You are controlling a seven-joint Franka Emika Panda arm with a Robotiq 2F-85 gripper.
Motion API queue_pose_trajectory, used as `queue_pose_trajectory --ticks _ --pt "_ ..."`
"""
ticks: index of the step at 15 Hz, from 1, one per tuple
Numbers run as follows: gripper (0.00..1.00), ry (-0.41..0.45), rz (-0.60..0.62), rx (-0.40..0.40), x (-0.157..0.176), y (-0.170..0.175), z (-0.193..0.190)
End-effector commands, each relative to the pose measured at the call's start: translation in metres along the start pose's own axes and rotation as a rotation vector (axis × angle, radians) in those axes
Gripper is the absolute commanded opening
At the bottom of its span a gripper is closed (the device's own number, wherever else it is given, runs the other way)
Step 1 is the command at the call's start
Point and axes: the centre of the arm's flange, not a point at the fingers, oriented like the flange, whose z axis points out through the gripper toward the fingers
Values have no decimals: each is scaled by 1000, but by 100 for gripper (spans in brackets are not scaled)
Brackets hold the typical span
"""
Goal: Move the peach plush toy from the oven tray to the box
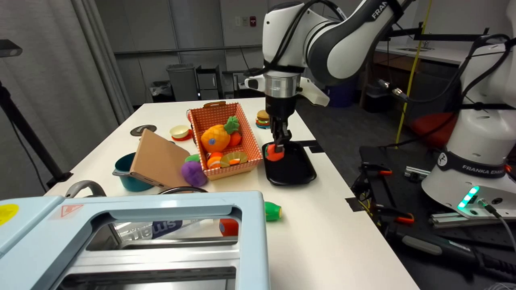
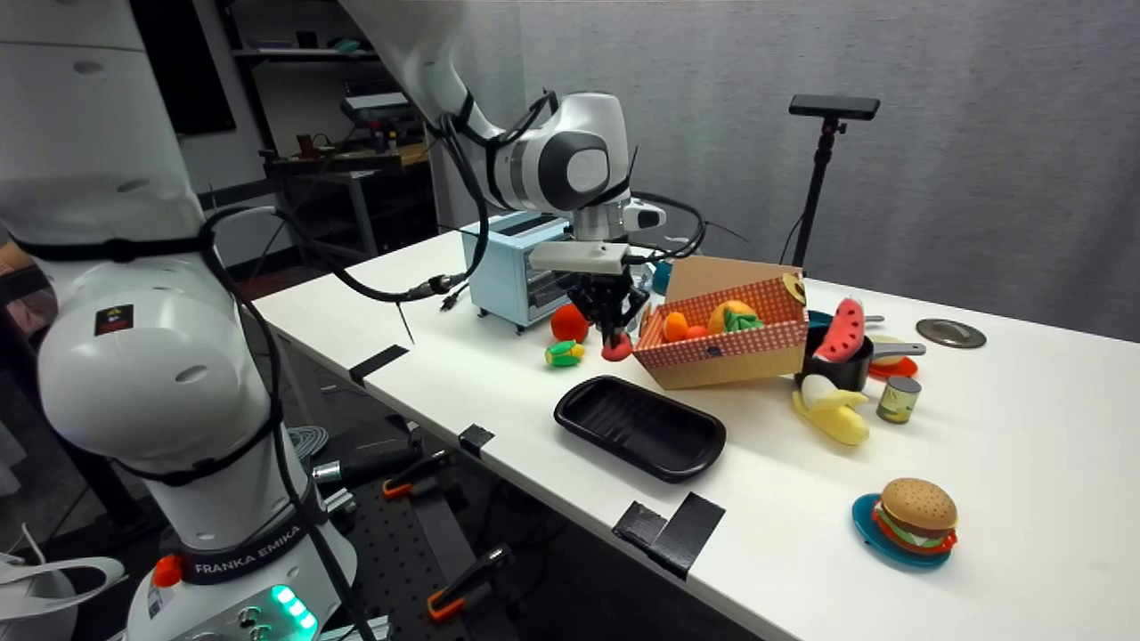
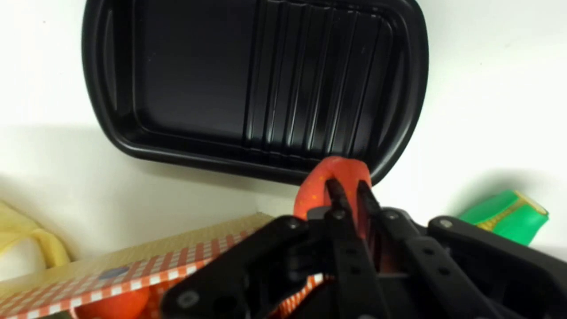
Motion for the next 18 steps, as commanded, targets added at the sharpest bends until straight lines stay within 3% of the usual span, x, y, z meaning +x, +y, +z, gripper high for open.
queue_pose_trajectory --ticks 1,7,18 --pt "2 34 49 -25 14 5 -27" --pt "2 95 61 -60 41 10 -32" --pt "2 75 15 -109 57 8 16"
